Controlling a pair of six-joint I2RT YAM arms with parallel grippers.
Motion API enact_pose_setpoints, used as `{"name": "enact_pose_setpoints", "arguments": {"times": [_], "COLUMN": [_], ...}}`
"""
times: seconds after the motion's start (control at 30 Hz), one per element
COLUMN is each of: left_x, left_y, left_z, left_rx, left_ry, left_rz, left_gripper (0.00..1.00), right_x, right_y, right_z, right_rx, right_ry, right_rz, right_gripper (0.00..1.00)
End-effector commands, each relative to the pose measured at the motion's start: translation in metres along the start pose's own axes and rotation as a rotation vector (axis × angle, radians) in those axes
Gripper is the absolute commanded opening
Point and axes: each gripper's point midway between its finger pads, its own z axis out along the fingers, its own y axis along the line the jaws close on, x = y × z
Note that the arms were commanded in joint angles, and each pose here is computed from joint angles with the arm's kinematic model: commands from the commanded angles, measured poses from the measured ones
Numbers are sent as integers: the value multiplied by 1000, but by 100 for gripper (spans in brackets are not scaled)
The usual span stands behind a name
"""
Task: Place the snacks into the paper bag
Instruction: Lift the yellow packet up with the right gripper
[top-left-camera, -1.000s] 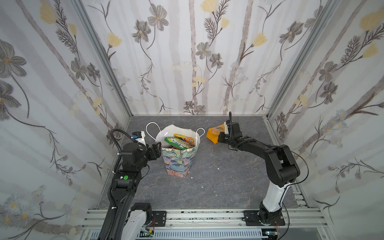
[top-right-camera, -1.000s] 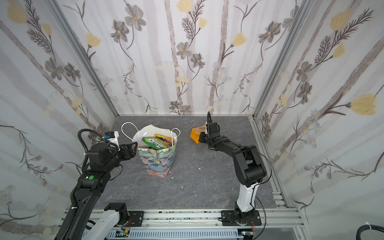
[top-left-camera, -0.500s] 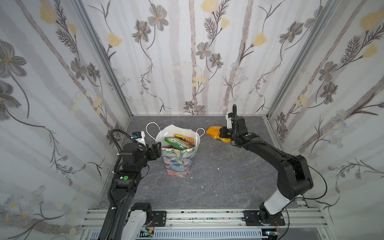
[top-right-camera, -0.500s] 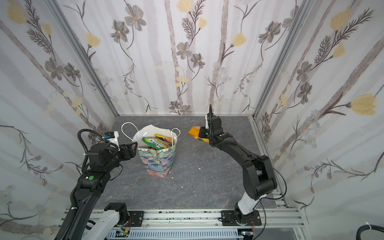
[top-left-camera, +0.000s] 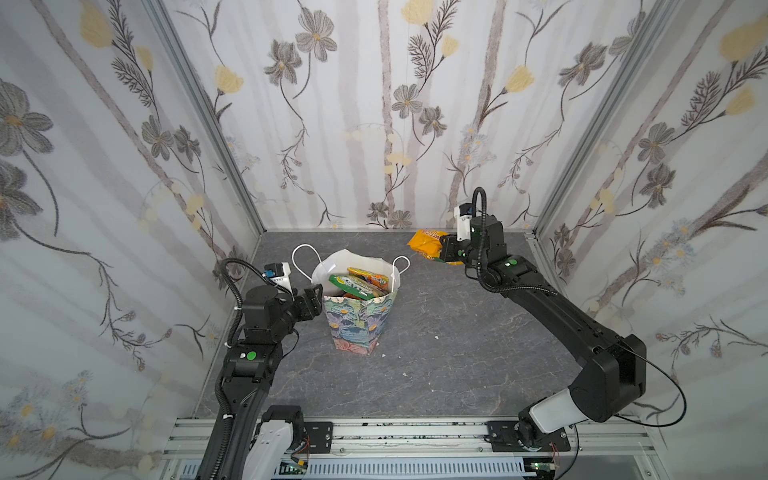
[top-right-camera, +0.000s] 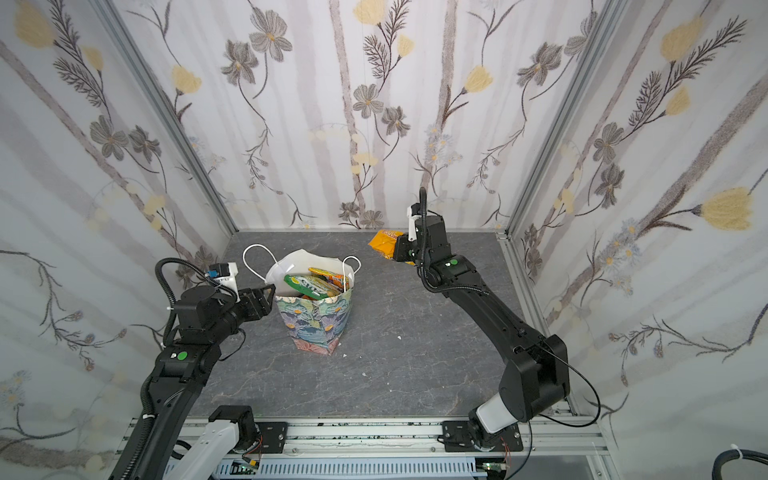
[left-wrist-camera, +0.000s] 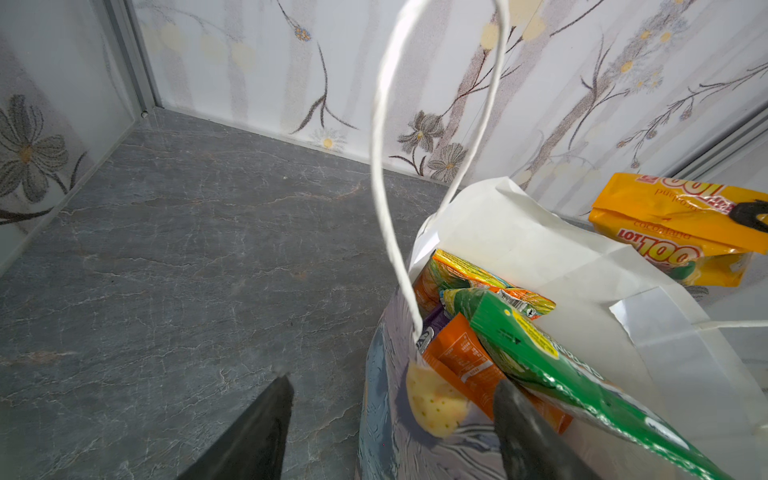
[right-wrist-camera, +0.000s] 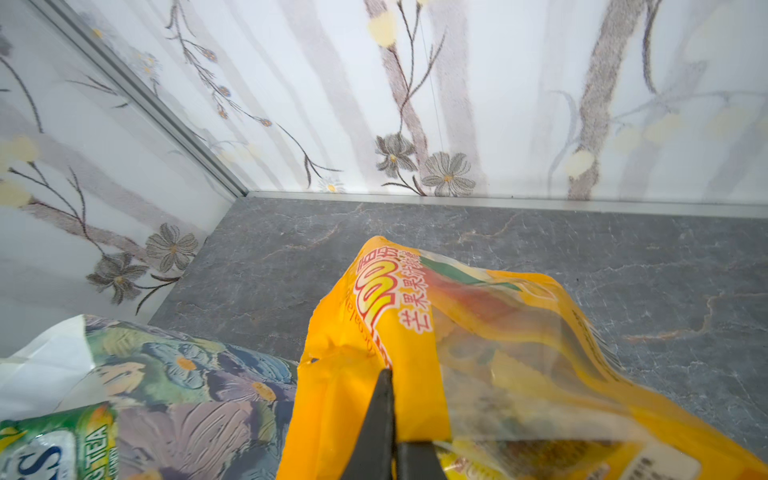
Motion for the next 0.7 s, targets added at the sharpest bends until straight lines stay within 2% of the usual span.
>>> {"name": "enact_pose_setpoints", "arguments": {"times": [0.0, 0.67], "left_x": [-7, -6], "left_y": [-3, -5], "left_z": [0, 0], "left_rx": [15, 25], "left_ry": [-32, -26], "left_rz": [9, 14], "left_gripper": [75, 76], "right_x": [-38, -127], "right_y": [11, 90], "right_z": [-20, -89], "right_rx": [-18, -169], "right_ry": [-118, -324], "right_rz": [-23, -94], "right_gripper": [0, 0]}}
